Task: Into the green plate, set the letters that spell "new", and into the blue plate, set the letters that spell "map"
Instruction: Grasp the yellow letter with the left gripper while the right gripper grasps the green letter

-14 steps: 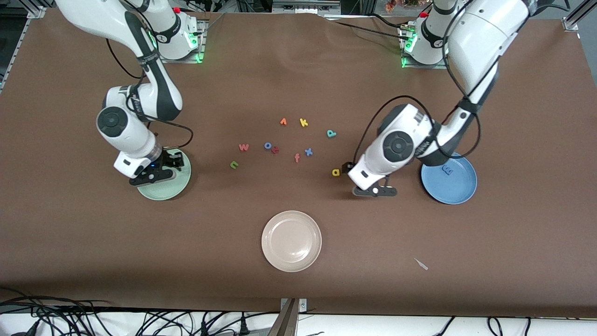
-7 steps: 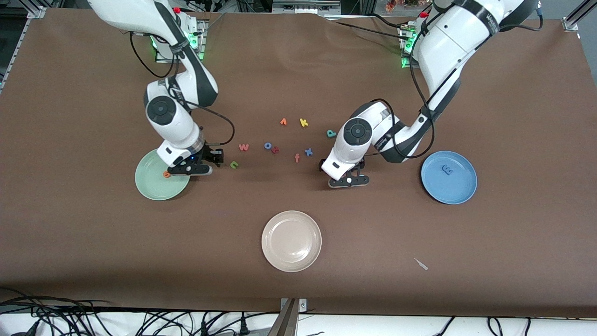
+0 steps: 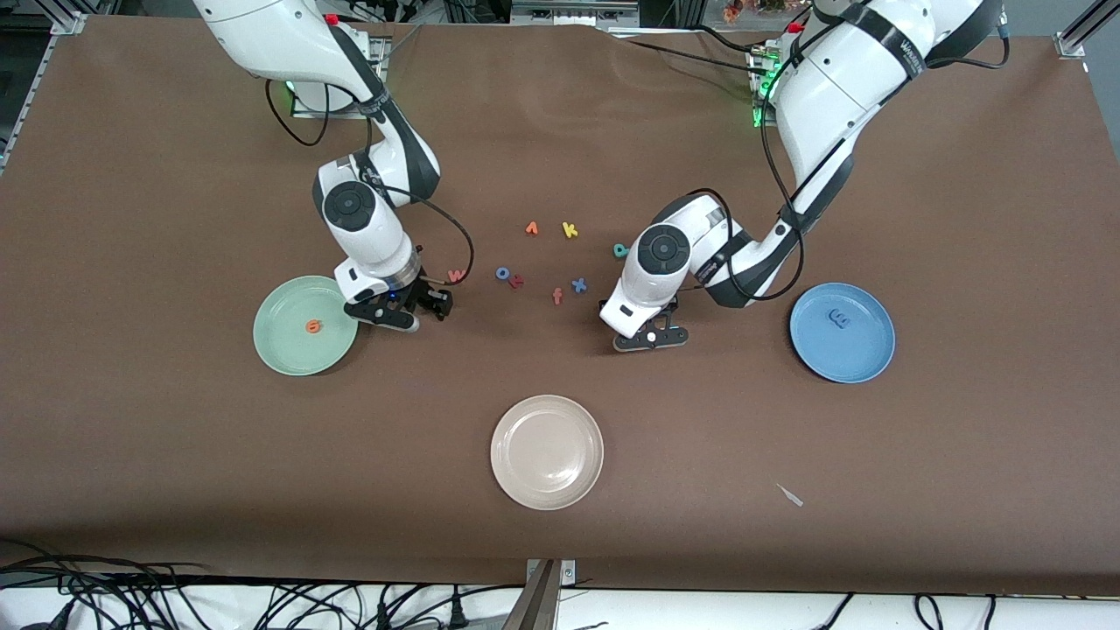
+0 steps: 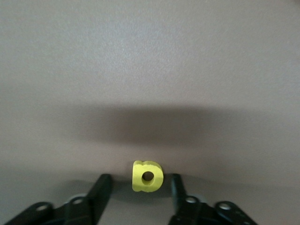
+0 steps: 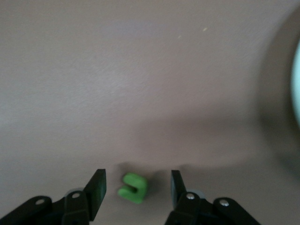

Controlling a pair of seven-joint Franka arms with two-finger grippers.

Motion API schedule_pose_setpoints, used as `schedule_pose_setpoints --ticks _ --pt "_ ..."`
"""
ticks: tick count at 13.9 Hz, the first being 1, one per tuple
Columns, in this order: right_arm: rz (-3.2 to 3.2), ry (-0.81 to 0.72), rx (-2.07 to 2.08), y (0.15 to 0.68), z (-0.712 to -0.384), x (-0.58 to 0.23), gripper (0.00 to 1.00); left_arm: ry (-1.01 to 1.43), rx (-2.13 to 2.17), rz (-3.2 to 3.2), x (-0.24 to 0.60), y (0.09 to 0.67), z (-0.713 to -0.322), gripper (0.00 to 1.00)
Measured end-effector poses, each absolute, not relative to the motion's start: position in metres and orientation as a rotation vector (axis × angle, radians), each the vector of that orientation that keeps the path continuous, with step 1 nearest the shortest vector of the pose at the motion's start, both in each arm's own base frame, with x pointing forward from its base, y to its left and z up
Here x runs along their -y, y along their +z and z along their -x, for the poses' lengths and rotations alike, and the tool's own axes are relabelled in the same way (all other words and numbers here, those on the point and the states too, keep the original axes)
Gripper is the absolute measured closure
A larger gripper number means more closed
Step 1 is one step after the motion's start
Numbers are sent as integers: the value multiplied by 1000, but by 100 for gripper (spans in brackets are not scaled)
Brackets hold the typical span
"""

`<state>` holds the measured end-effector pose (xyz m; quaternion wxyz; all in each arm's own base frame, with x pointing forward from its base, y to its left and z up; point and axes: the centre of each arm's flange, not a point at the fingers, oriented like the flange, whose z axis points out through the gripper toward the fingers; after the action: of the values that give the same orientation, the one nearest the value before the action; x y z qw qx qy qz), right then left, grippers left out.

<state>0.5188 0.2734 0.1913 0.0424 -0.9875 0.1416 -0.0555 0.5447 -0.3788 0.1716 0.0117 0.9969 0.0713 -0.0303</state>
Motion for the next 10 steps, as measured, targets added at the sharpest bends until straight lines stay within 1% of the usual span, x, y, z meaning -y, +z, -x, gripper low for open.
schedule_pose_setpoints --ticks 1,2,3,6,8,10 --pt "3011 -177 -450 187 -515 -281 35 -92 -224 -3109 379 173 -545 58" --pt "3002 -184 -462 183 -511 -287 33 -91 -226 -3111 378 174 -546 70" --pt "2997 -187 -469 178 -508 -290 32 -91 -226 -3111 378 174 -546 72" --pt "2994 -194 -476 173 -506 -289 32 -125 -201 -3145 365 175 -554 72" --pt "2993 -195 -476 173 -506 -289 32 -230 -116 -3188 333 188 -572 72" --pt "2994 -196 -476 173 -506 -289 32 -356 -6 -3199 284 215 -593 72"
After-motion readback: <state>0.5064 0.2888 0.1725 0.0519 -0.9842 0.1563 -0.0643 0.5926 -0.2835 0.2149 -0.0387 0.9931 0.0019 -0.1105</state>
